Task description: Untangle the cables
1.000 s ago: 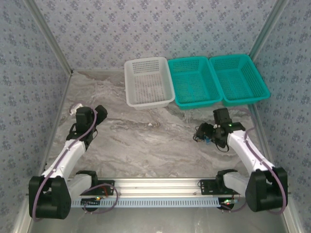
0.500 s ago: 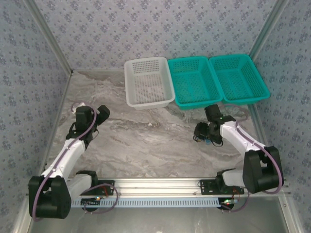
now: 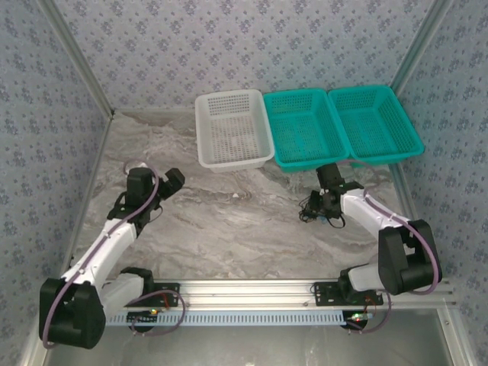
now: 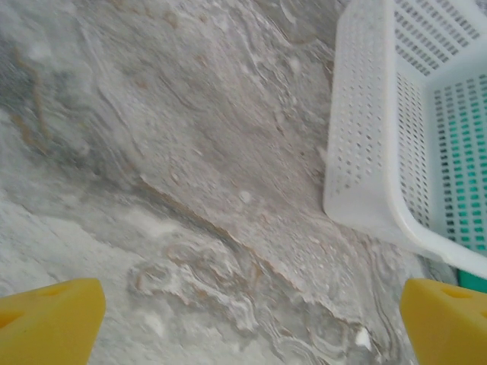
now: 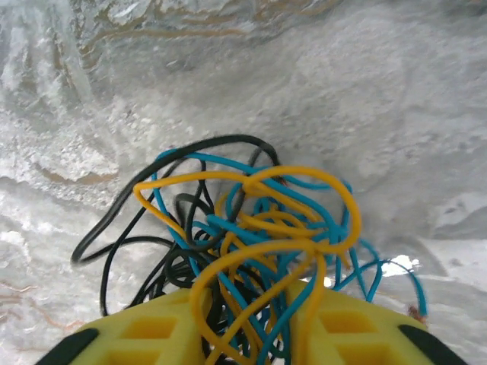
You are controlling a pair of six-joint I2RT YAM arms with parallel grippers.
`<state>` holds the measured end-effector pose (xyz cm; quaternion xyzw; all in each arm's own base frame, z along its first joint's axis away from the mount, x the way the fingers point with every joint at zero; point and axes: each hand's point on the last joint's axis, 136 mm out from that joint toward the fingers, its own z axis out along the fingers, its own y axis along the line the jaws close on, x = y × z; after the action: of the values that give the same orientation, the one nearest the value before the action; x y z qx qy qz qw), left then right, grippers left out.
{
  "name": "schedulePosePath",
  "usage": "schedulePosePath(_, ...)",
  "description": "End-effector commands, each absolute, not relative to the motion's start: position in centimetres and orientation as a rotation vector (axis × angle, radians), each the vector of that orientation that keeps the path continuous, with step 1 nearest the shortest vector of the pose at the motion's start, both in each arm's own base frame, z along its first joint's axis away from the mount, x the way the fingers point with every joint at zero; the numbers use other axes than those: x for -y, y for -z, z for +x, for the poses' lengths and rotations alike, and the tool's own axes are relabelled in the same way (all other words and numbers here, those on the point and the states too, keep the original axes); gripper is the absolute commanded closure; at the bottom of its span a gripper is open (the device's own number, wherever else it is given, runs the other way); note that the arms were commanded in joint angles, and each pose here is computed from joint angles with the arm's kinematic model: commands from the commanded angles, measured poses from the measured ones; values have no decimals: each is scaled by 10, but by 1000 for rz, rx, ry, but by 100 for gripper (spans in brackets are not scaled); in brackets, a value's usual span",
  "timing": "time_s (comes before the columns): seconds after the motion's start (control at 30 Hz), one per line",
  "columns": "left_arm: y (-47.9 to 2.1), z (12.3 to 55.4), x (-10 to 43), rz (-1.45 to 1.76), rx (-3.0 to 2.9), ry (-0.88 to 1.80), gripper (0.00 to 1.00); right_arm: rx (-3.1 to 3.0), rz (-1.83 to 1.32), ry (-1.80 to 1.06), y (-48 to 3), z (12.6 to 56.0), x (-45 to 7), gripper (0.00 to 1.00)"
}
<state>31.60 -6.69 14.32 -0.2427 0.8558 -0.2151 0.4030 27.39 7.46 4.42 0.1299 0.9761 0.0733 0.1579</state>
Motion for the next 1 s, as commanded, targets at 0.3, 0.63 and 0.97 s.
schedulePosePath(0.3,-123,278,127,-551,-2281,687,1,-2732,86,-609,-54,277,-160,100)
schedulePosePath(0.63,-119,275,213,-222,-2398,851,1,-2585,110,-1044,-77,283,-232,100)
schedulePosePath(0.97,-119,245,292,445,-2420,819,2,-2554,330,-1380,-75,290,-248,100)
